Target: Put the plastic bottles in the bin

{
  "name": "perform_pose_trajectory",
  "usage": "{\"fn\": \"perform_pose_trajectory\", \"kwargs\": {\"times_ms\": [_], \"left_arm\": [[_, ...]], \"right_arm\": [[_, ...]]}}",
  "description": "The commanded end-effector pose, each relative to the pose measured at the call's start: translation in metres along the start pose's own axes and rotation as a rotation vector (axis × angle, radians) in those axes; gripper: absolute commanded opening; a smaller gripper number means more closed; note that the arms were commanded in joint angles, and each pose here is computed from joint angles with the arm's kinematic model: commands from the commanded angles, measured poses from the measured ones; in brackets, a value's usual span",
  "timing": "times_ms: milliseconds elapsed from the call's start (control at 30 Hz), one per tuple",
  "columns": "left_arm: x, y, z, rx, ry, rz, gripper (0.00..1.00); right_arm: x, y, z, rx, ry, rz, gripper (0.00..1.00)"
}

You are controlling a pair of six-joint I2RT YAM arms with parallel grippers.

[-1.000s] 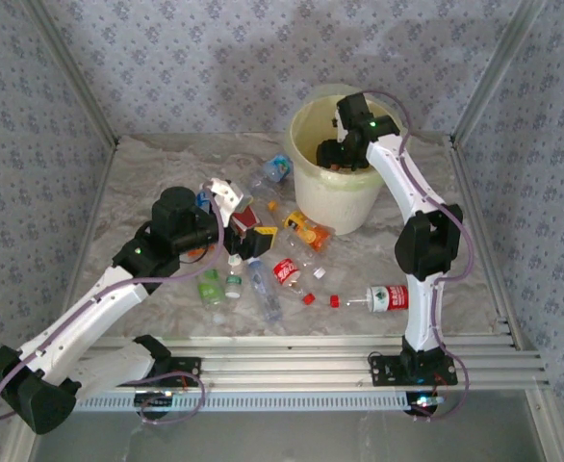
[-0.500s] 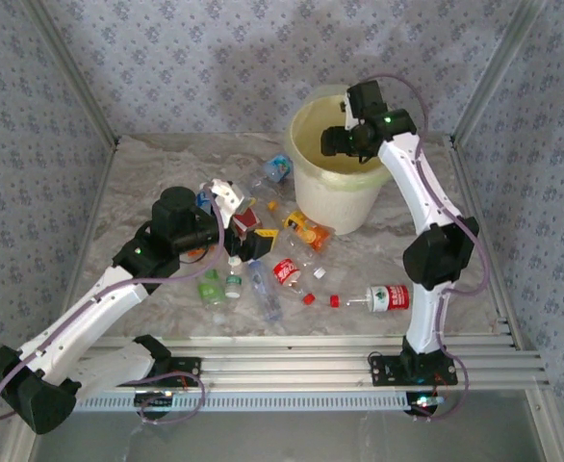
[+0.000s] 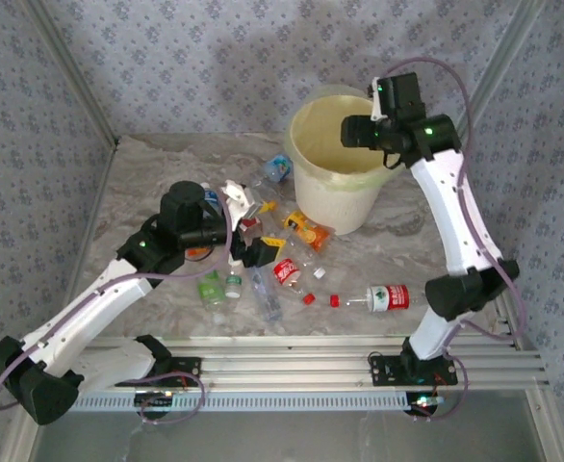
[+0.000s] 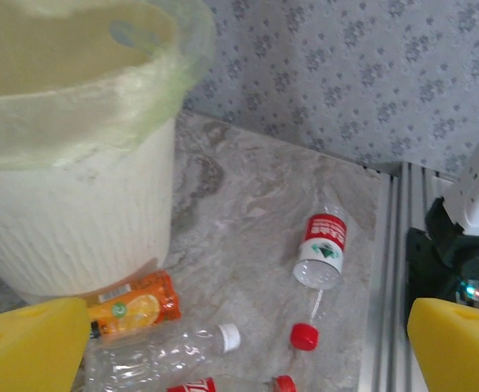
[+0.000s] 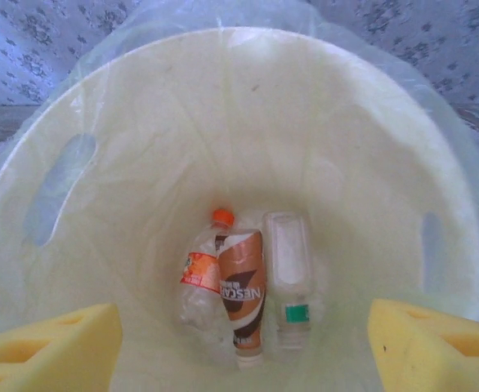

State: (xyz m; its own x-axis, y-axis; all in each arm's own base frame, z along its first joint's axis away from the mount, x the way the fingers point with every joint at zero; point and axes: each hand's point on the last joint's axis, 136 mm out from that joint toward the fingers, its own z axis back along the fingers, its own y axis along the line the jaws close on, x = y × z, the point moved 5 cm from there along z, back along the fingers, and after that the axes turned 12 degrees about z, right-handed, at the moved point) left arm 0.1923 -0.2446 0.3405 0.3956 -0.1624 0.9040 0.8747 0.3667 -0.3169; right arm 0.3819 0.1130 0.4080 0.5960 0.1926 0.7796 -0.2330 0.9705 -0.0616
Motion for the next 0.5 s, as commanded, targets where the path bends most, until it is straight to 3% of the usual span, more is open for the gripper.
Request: {"fn": "perform_pose_trajectory", "kwargs": {"times_ms": [0, 300, 467], "left_arm": [[0.003, -0.014, -0.003, -0.068, 0.025, -0.023, 0.99], [-0.004, -0.027, -0.013, -0.100, 0.062, -0.035, 1.00], [-0.007, -0.035, -0.016, -0.120, 0.078, -0.042, 1.00]], "right_arm": [[-0.015, -0.008, 0.033, -0.060, 0.002, -0.023, 0.81], [-0.100, -0.021, 0.079, -0.129, 0.093, -0.214, 0.85], [-0.172, -0.022, 0.082, -0.151, 0.193, -0.321, 0.87]]}}
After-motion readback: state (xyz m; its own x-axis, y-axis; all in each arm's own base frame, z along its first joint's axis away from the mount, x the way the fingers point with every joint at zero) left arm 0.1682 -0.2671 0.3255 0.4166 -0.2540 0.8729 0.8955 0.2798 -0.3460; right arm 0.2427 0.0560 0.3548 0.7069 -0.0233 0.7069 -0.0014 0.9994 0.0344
